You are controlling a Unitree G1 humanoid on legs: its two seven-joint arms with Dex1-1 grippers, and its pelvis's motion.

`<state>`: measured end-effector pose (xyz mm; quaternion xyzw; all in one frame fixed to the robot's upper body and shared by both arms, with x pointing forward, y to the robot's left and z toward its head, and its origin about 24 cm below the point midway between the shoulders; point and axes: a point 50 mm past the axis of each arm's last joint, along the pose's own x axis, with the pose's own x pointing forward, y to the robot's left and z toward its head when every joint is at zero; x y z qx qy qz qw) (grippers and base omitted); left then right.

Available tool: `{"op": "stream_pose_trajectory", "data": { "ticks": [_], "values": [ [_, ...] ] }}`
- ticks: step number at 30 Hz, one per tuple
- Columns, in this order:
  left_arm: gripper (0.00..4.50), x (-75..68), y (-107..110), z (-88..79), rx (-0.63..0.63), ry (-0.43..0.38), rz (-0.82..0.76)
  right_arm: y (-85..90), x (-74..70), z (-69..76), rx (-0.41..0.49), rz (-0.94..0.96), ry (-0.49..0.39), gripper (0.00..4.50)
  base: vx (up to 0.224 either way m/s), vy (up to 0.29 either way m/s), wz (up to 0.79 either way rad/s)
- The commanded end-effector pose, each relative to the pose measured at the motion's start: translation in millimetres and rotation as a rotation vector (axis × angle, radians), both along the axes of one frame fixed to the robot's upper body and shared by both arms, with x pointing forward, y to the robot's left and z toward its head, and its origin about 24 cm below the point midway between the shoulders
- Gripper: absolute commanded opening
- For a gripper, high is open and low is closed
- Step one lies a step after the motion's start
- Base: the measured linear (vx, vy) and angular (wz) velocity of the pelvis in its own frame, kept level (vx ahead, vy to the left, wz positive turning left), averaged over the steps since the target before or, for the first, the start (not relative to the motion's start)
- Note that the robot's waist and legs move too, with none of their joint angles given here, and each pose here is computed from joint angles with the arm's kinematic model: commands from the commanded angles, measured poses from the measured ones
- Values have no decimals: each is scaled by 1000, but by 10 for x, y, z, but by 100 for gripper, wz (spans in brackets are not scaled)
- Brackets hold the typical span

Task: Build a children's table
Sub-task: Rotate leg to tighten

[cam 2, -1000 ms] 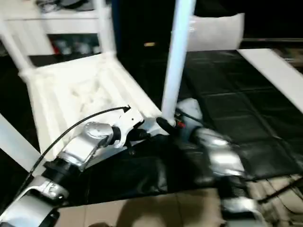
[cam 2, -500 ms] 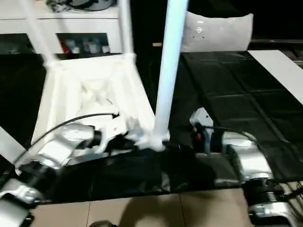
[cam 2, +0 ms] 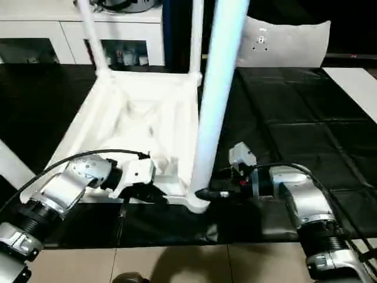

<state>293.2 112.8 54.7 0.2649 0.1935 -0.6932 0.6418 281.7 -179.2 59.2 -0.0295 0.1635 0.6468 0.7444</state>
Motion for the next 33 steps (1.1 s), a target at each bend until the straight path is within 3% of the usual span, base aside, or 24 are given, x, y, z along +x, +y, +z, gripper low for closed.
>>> {"op": "stream_pose_trajectory", "data": {
  "ticks": [1,8,11,13,18,23,26,27,33],
  "values": [
    [0,-89,-94,-65,48,25,-107,29,14,37,15,29,14,225,0,0,0],
    [0,-76,-78,-77,34,42,-66,43,-25,28,40,46,58,202,0,0,0],
    [0,-18,-109,-68,-4,65,51,115,-44,14,81,-1,81,202,0,0,0],
    [0,65,-181,-54,-50,63,194,225,44,-55,60,-171,86,201,0,0,0],
    [0,144,-284,-36,-98,72,332,341,193,-146,0,-394,78,201,0,0,0],
    [0,287,-452,-32,-114,38,556,489,415,-232,-98,-761,94,199,0,0,0],
    [0,331,-543,-11,-141,22,633,526,478,-221,-79,-853,78,199,0,0,0],
    [0,330,-583,-2,-155,27,642,545,481,-204,-66,-843,53,252,0,0,0],
    [0,273,-607,-7,-157,8,552,541,421,-129,18,-771,24,299,26,-1,1]
  ]
}}
